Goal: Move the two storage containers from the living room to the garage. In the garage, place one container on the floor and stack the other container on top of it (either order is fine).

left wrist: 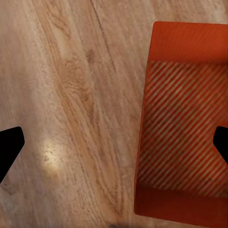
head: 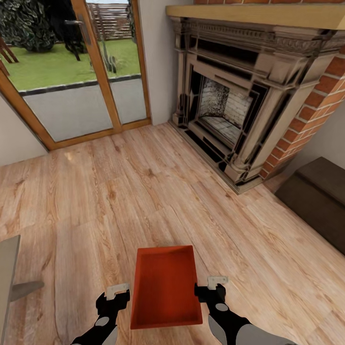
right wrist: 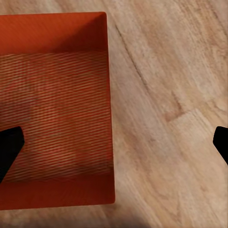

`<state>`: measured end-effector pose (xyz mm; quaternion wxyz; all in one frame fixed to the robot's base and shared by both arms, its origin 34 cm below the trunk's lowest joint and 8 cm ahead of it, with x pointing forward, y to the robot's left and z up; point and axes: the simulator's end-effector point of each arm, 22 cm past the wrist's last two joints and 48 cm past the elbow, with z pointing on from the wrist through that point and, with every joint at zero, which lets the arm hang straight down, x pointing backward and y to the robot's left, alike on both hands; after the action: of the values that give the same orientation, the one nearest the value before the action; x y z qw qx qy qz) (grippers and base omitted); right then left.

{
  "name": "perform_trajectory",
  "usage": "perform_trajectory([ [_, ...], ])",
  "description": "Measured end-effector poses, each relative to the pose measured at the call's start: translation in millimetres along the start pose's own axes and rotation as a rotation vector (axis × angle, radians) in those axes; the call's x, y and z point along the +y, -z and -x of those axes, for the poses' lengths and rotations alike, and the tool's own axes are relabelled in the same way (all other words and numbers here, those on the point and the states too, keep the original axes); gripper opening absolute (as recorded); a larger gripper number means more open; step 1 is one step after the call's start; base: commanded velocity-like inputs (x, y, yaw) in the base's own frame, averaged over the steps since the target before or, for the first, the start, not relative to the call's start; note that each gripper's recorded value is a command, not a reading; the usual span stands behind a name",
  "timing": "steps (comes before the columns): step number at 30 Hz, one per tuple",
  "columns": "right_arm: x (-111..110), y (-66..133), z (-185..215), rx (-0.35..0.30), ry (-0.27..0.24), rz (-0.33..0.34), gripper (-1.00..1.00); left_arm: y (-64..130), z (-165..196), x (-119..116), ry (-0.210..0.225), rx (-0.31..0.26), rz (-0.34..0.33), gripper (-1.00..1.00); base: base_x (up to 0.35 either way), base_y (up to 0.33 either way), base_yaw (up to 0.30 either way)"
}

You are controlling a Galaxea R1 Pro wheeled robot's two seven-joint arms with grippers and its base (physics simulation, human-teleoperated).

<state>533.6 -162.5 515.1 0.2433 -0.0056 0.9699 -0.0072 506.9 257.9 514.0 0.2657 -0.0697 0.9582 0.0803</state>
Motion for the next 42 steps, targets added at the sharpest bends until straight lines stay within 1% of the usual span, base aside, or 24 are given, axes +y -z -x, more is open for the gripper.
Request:
perform_trajectory([
  [27,0.6,-35.4,-14.9,-0.006,-0.001,0.0,1.0,-33.6,-18.4,-7.7,-0.008,-0.002,-0.008,1.0,0.0,0.0,0.0],
  [29,0.6,-38.2,-16.2,-0.006,-0.001,0.0,1.0,-35.9,-19.8,-10.4,-0.01,-0.004,-0.014,1.0,0.0,0.0,0.0],
  [30,0.6,-39.5,-17.0,-0.006,-0.001,0.0,1.0,-35.9,-20.7,-18.7,-0.018,-0.005,-0.03,1.0,0.0,0.0,0.0],
  [35,0.7,-46.4,-20.5,-0.006,-0.001,0.0,1.0,-40.4,-24.9,-31.3,-0.032,-0.007,-0.051,1.0,0.0,0.0,0.0],
  [42,0.9,-56.4,-25.4,-0.007,-0.001,-0.001,1.0,-50.1,-28.9,-32.9,-0.032,-0.013,-0.053,1.0,0.0,0.0,0.0],
])
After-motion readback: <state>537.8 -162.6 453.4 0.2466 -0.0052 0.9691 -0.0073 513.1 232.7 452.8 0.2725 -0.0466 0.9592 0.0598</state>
